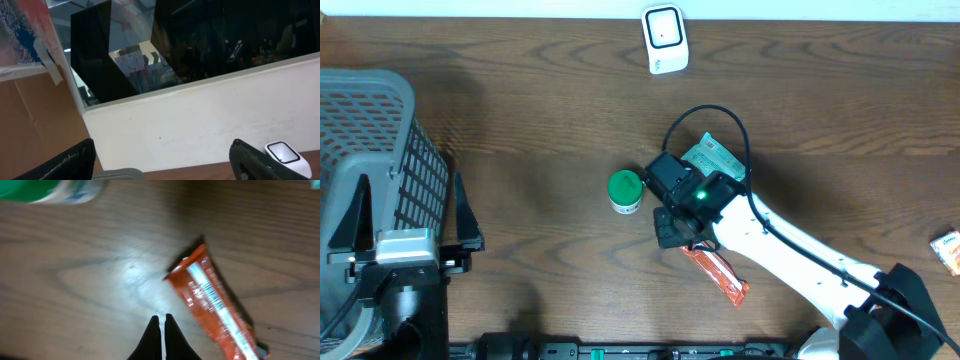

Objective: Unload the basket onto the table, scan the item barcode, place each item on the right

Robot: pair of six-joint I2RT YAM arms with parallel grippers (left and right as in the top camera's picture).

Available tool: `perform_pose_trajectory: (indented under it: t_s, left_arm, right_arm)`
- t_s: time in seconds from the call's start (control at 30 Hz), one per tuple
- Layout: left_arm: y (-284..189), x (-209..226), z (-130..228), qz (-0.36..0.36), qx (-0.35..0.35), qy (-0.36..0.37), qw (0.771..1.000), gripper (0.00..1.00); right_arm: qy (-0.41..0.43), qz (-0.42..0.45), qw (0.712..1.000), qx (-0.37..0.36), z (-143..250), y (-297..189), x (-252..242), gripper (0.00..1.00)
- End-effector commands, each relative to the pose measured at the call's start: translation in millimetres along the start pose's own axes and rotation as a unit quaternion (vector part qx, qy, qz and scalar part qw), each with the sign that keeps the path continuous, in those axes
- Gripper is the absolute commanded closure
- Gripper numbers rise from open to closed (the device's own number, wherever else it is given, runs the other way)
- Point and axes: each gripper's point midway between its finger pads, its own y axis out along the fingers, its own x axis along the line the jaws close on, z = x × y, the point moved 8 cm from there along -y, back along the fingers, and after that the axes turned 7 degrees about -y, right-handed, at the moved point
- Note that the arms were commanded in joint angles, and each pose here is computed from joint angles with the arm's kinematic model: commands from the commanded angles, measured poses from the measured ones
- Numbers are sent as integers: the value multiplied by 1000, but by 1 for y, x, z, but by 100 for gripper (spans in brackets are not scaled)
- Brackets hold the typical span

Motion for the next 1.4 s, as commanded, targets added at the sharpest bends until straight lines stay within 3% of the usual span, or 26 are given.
perform_pose_trajectory:
  t_s: [0.0,0.5,0.73,0.9,1.1,1.37]
  left_arm:
    - [-2,-2,-2,9,-7,0,1000,14]
    - [-2,-2,-2,9,-7,0,1000,14]
    - [-2,-2,-2,9,-7,0,1000,14]
    - [-2,-2,-2,9,-7,0,1000,14]
    - [-2,-2,-2,9,-7,0,1000,14]
    - [-2,-2,-2,9,-7,0,1000,14]
  right_arm:
    - [5,44,999,17,1,19,-14,99]
    - [38,102,988,105,22,80,-27,99]
    - [7,52,994,100,8,68,-12,99]
    - [-14,-5,994,110,0,30,6,99]
    - [-1,2,986,165,27,27,9,99]
    - [114,75,964,228,72,55,-13,99]
